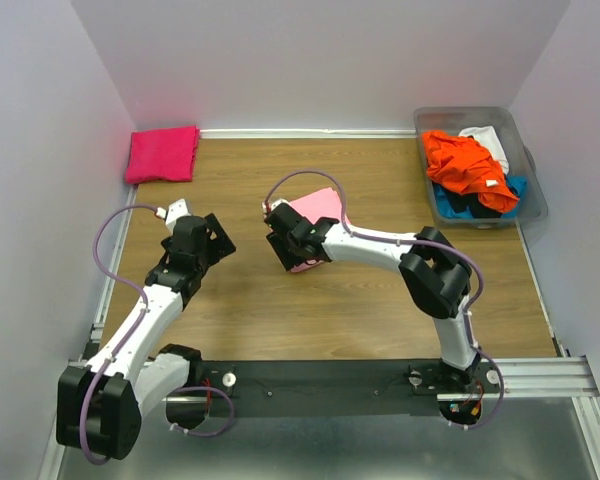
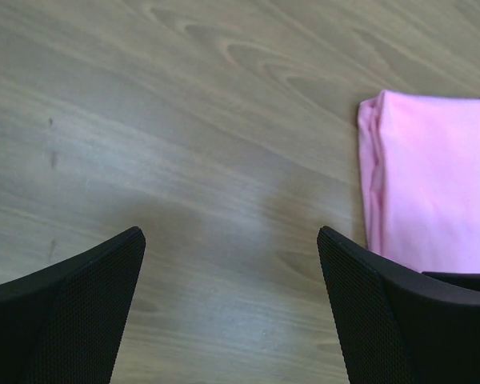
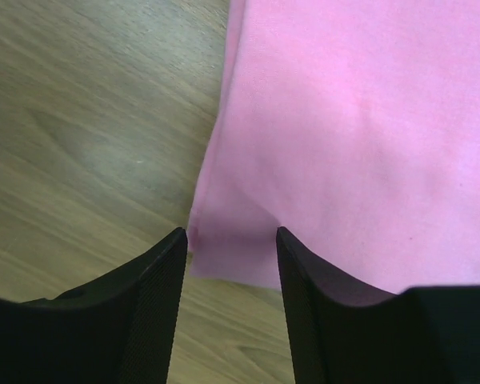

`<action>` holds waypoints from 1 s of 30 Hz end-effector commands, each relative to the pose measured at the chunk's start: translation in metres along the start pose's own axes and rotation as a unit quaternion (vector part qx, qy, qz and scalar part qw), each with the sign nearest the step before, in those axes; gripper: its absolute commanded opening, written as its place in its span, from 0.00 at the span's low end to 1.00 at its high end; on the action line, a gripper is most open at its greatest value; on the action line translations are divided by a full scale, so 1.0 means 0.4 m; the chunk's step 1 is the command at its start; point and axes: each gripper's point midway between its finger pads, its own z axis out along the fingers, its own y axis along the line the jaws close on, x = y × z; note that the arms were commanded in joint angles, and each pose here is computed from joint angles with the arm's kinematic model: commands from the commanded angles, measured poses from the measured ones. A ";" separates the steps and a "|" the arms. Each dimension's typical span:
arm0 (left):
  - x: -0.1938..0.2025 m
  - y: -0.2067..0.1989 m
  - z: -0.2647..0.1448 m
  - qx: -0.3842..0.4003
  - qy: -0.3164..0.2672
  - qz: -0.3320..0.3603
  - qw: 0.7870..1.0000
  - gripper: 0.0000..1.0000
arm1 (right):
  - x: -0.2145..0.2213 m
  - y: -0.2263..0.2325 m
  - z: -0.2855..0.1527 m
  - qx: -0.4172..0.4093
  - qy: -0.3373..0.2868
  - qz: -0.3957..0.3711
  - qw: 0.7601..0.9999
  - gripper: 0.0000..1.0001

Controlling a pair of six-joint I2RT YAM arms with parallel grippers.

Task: Fold and stack the t-shirts
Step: Fold the tshirt

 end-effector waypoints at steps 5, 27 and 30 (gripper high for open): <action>0.018 0.026 -0.012 -0.015 0.005 -0.021 1.000 0.96 | 0.064 0.006 0.043 0.056 0.034 -0.044 0.997 0.54; 0.037 -0.144 0.021 0.121 0.071 -0.058 0.988 0.98 | 0.010 0.009 0.004 -0.001 0.027 -0.003 1.000 0.01; 0.048 -0.180 0.040 0.150 0.087 -0.070 0.982 0.98 | -0.019 0.010 -0.011 -0.029 0.015 0.021 0.999 0.01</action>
